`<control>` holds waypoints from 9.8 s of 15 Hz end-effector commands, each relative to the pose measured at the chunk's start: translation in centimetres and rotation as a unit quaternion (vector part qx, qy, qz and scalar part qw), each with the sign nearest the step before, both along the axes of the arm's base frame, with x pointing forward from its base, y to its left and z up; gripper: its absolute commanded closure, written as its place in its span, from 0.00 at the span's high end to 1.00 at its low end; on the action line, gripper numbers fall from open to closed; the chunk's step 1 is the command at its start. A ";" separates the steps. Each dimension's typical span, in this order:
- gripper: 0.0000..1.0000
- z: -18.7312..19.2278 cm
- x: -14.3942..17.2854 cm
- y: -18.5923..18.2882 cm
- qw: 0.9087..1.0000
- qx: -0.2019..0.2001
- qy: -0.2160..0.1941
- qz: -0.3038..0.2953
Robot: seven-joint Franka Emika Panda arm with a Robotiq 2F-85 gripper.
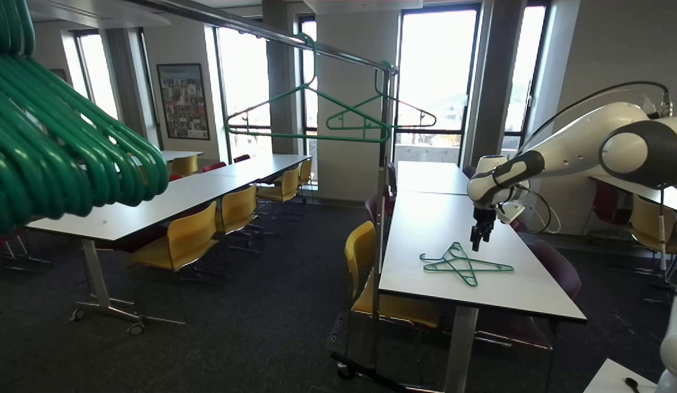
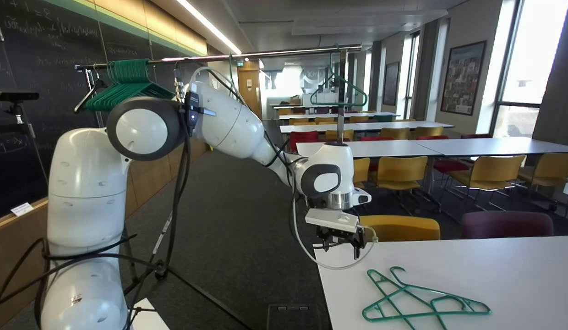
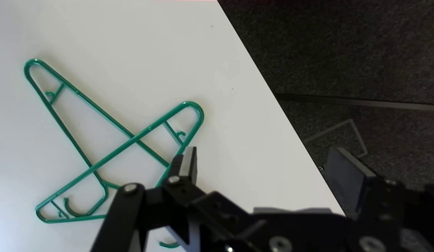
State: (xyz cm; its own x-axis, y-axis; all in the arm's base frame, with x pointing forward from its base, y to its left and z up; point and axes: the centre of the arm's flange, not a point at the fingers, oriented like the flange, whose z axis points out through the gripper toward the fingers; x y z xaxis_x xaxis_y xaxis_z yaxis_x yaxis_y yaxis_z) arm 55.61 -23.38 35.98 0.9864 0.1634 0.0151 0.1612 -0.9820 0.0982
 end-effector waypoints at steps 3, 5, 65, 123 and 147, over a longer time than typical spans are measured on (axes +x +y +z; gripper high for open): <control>1.00 0.2 0.2 0.0 1.000 0.001 -0.001 0.000; 1.00 0.4 -0.1 0.2 1.000 0.007 -0.005 0.017; 1.00 -21.5 9.4 -6.1 0.970 0.029 0.146 0.190; 0.84 -11.6 8.5 -7.2 0.977 0.020 0.134 0.164; 1.00 -16.6 11.3 -9.2 0.969 0.009 0.120 0.214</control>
State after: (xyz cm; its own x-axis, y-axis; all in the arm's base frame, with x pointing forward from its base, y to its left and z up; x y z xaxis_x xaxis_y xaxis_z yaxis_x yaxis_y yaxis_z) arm 65.56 -31.83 19.76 0.8275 0.5088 -0.2373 0.5228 -0.8524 -0.0045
